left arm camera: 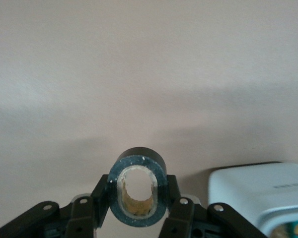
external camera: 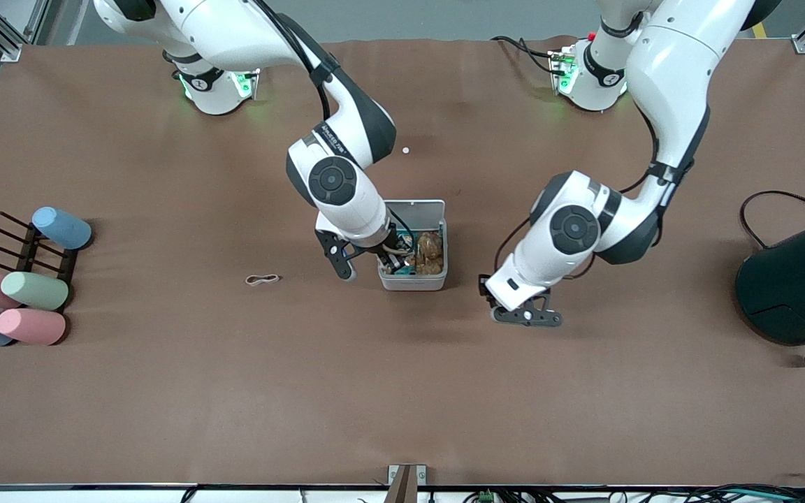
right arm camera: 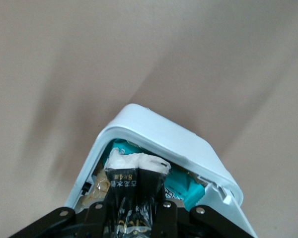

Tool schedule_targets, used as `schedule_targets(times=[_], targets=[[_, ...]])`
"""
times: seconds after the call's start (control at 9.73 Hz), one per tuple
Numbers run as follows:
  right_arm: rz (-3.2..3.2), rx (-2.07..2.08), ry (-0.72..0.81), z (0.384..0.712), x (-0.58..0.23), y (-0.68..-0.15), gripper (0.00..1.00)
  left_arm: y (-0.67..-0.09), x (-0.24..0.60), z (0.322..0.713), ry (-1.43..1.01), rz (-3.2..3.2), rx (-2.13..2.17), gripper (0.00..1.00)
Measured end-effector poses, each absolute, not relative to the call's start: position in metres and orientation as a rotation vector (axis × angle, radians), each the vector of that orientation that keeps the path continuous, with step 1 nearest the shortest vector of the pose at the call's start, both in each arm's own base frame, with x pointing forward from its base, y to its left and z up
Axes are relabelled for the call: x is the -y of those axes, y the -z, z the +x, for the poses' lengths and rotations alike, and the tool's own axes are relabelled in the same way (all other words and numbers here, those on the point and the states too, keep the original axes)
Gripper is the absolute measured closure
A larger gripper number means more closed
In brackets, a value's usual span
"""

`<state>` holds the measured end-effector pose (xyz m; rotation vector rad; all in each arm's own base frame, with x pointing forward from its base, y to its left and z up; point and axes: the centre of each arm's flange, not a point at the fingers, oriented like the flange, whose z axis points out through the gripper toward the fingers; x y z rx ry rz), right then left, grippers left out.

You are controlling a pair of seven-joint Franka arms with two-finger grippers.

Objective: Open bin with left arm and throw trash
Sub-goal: 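Lower the tape and packet over the open bin and release both grippers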

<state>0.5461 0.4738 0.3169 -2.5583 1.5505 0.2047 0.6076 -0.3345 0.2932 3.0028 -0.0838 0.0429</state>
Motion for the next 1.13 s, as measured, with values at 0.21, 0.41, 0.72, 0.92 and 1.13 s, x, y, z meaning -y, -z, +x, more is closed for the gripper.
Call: schedule_targets(times=[0.21,0.41,0.72,0.92,1.13], targets=[[-2.52,-1.589,-0.197,0.546,-0.478,-0.314,0.67,-0.299,0.356,0.595,-0.024,2.981,0.022,0.51],[-2.503,-1.592,-0.185,0.548,-0.477,-0.315,0.58,-0.301,0.372,0.585,-0.003,2.971,-0.005,0.51],[-2.501,-1.589,-0.183,0.549,-0.478,-0.318,0.25,-0.301,0.398,0.567,0.014,2.971,-0.039,0.51],[-2.497,-1.6,-0.179,0.553,-0.474,-0.319,0.26,-0.302,0.409,0.559,0.02,2.97,-0.065,0.51],[-2.513,-1.669,-0.209,0.569,-0.448,-0.324,0.28,-0.306,0.426,0.55,0.019,2.965,-0.086,0.51]])
